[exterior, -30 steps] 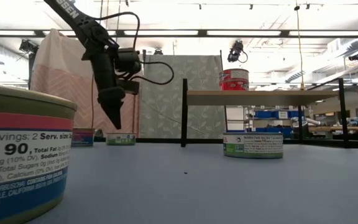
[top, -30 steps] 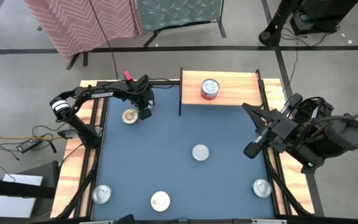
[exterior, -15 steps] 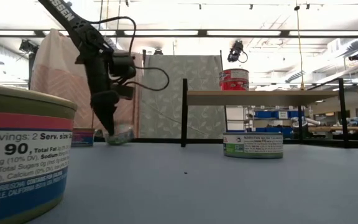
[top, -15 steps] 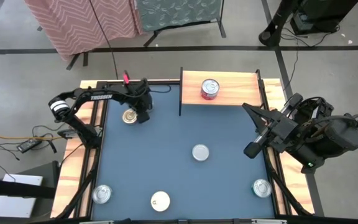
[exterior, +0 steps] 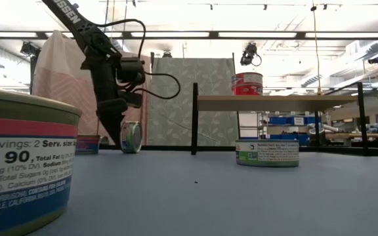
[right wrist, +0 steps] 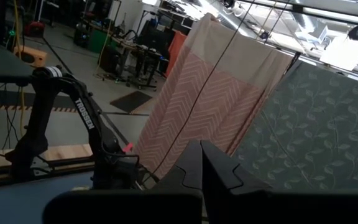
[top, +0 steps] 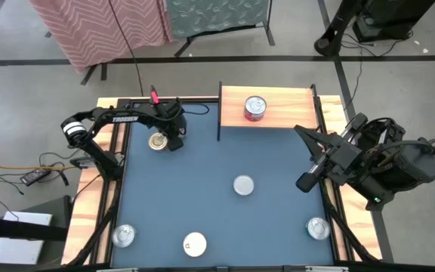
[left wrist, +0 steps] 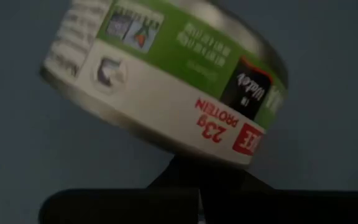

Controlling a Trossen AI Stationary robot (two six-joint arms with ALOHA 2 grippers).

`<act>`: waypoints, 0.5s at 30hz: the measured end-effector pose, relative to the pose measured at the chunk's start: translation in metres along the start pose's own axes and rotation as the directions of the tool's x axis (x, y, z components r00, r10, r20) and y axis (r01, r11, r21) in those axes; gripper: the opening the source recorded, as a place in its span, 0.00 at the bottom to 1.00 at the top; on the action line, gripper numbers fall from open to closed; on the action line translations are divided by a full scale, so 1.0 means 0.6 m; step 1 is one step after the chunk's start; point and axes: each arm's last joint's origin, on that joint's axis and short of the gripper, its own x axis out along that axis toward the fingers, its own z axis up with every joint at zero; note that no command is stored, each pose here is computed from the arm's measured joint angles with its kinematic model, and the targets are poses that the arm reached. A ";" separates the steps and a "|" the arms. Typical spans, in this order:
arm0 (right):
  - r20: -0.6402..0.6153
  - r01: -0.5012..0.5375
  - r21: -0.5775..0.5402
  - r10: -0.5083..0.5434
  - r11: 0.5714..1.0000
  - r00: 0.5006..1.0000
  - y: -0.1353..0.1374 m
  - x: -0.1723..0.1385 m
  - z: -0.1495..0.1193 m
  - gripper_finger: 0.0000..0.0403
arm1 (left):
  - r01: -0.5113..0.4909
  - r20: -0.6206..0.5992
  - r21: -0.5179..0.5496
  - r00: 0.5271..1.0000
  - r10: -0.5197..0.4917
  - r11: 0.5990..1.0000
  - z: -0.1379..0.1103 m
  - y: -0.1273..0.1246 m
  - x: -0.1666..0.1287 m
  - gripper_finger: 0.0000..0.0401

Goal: Stack canned seafood by type on shelf
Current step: Put the top green tuna can on the shelf

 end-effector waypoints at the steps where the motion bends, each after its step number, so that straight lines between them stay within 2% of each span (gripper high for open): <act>1: 0.000 0.000 0.000 0.000 1.000 1.000 0.000 0.000 0.000 0.01 | 0.015 0.001 -0.002 1.000 -0.015 1.000 0.000 -0.002 0.000 0.00; 8: 0.000 0.000 0.004 0.000 1.000 1.000 0.000 0.000 0.000 0.01 | 0.172 0.057 0.000 0.984 -0.171 0.985 0.004 -0.015 -0.012 0.04; 15: 0.000 0.000 0.006 0.000 1.000 1.000 -0.001 0.000 0.001 0.01 | 0.161 0.001 0.021 0.987 -0.161 0.987 -0.015 -0.018 -0.041 0.19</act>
